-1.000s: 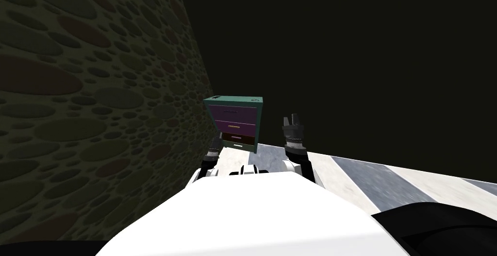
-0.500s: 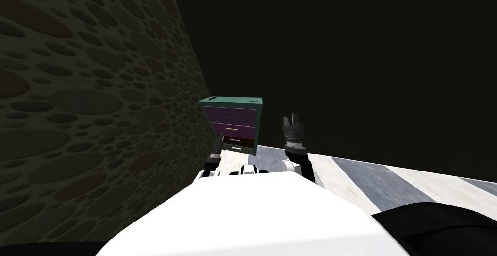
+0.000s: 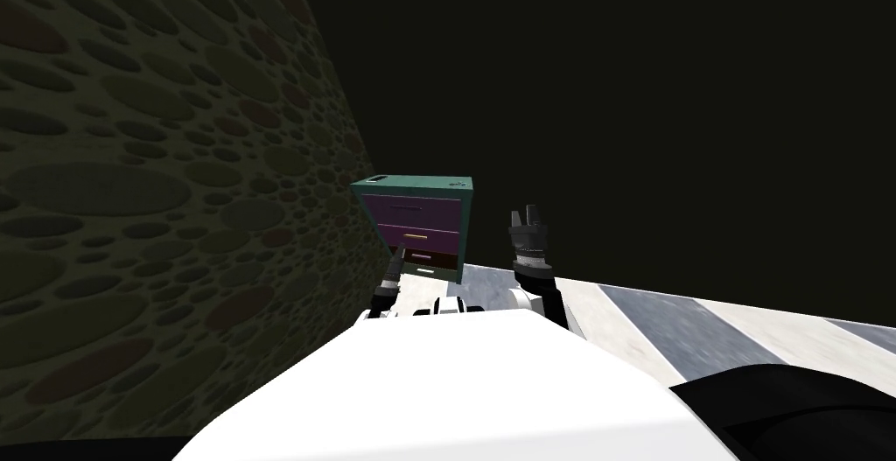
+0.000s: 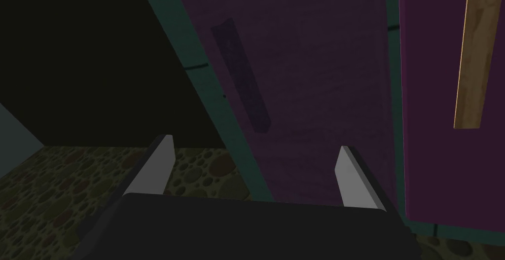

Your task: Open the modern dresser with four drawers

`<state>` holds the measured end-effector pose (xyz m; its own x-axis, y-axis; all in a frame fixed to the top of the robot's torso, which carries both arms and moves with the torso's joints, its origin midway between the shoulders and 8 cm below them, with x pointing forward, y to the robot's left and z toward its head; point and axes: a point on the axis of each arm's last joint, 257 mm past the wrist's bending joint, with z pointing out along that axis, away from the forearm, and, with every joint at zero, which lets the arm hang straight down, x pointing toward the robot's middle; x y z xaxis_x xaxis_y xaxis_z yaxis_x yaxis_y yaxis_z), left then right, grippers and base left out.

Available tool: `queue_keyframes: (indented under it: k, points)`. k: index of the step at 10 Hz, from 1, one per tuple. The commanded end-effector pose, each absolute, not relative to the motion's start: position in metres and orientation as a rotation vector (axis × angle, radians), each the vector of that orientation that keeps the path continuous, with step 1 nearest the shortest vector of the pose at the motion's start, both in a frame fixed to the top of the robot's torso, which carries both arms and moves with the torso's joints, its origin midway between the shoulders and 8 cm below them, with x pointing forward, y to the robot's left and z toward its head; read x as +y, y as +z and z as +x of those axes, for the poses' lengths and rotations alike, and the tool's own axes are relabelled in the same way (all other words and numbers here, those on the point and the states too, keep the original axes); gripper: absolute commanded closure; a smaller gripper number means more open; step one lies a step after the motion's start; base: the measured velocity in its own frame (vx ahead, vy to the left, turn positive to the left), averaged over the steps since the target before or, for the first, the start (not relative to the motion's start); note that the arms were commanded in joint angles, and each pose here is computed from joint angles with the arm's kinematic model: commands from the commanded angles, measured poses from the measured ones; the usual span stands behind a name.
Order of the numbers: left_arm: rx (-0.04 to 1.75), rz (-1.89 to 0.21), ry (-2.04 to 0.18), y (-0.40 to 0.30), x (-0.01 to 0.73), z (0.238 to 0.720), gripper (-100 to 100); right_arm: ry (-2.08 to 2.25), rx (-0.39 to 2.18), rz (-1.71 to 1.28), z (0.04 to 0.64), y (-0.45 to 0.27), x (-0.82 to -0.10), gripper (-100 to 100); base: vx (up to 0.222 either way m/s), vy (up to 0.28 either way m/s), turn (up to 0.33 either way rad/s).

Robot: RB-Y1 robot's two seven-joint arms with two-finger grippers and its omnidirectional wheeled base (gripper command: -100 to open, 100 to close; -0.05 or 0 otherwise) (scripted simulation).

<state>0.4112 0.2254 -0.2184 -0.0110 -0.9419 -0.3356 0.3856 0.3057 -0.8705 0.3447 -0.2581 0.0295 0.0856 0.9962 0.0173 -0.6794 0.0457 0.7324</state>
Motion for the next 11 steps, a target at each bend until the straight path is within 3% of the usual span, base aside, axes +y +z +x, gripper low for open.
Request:
queue_keyframes:
  k: [1,11]
  points:
    - [1.145,-0.672,-1.17,-0.242,0.222,0.41,-100,1.401,0.595,0.675,0.345,0.029,-0.258,0,0.086,-0.015,-0.044]
    - [1.267,-0.749,-1.143,-0.323,0.219,0.398,-100,1.401,0.595,0.675,0.345,0.029,-0.258,0,0.092,-0.006,-0.033]
